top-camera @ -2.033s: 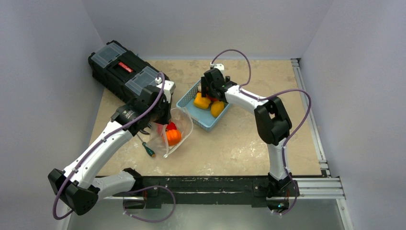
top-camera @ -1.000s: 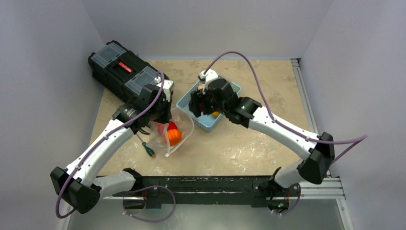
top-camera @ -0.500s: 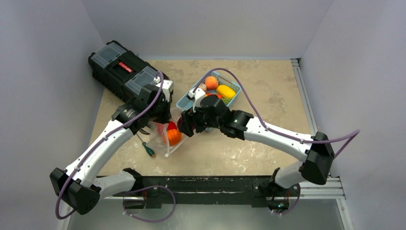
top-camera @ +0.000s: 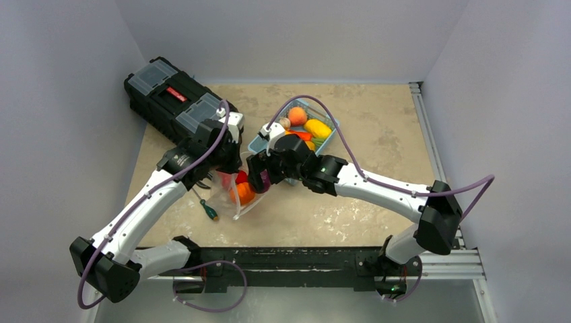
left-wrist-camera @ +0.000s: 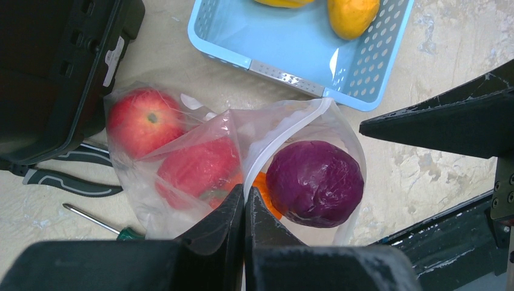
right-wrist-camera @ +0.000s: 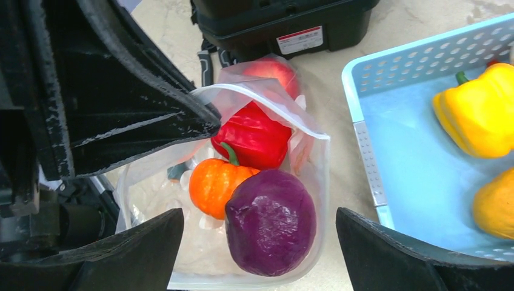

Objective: Place the food in the zip-top bag and seal the zipper
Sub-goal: Place the fake vegetable in the zipper food storage bag, then adjust the zipper food storage bag at the center of the board.

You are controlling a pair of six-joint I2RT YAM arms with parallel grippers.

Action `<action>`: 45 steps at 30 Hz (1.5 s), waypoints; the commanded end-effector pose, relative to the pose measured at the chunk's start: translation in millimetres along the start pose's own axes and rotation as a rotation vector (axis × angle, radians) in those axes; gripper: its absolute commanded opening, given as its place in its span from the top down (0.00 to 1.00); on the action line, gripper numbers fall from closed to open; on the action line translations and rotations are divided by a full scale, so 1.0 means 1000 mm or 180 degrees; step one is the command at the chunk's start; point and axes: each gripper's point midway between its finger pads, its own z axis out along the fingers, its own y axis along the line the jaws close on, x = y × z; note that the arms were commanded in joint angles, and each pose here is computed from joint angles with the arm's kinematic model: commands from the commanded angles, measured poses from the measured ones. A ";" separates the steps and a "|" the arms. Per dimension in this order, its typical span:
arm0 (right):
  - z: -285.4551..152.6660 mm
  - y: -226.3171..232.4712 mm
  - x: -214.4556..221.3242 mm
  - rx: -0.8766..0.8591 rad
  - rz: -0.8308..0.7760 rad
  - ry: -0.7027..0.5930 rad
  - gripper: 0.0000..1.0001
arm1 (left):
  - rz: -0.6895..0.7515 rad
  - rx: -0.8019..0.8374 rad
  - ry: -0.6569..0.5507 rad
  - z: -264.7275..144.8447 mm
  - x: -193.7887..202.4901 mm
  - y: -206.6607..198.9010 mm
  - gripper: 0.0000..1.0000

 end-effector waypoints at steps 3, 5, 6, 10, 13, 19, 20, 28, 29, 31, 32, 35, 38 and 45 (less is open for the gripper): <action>-0.018 -0.007 -0.023 0.0181 0.0194 -0.0281 0.08 | -0.0070 0.0035 -0.0205 -0.005 -0.013 -0.001 1.00; -0.019 -0.010 -0.016 0.0207 0.0226 -0.0251 0.14 | -0.0070 0.0045 -0.0224 -0.006 -0.014 -0.001 1.00; -0.020 -0.014 -0.013 0.0263 0.0259 -0.0255 0.18 | -0.0071 0.0048 -0.0227 -0.006 -0.014 -0.001 1.00; -0.032 -0.036 -0.010 0.0558 0.0600 -0.0400 0.48 | -0.0077 0.0056 -0.0241 -0.006 -0.014 -0.002 1.00; -0.036 -0.039 -0.013 0.0341 0.0804 -0.0497 0.52 | -0.0073 0.0091 -0.0232 -0.006 -0.014 -0.004 1.00; -0.024 -0.036 -0.017 0.0112 0.0817 -0.0530 0.58 | -0.0072 0.0110 -0.0205 -0.004 -0.013 -0.005 1.00; -0.021 -0.038 -0.018 0.0123 0.0805 -0.0531 0.61 | -0.0070 0.0109 -0.0206 -0.004 -0.013 -0.005 1.00; 0.009 -0.028 -0.021 -0.0081 0.0657 -0.0458 0.65 | -0.0052 0.0112 -0.0190 -0.003 -0.012 -0.005 1.00; 0.013 -0.028 -0.020 -0.0084 0.0653 -0.0444 0.68 | -0.0053 0.0112 -0.0196 -0.003 -0.012 -0.005 1.00; 0.017 -0.029 -0.019 -0.0064 0.0652 -0.0416 0.78 | -0.0050 0.0117 -0.0193 -0.002 -0.012 -0.005 1.00; 0.017 -0.029 -0.021 -0.0036 0.0654 -0.0404 0.87 | -0.0048 0.0122 -0.0193 -0.003 -0.012 -0.005 1.00; 0.004 -0.025 -0.041 0.0044 0.0772 -0.0383 1.00 | -0.0053 0.0117 -0.0196 -0.003 -0.013 -0.005 1.00; -0.020 0.009 -0.086 -0.0291 0.1059 -0.0334 1.00 | -0.0278 0.0202 -0.0055 -0.016 -0.011 -0.014 1.00; -0.024 0.030 -0.098 -0.0493 0.1201 -0.0030 1.00 | -0.0767 0.0476 -0.0237 -0.064 -0.013 -0.029 1.00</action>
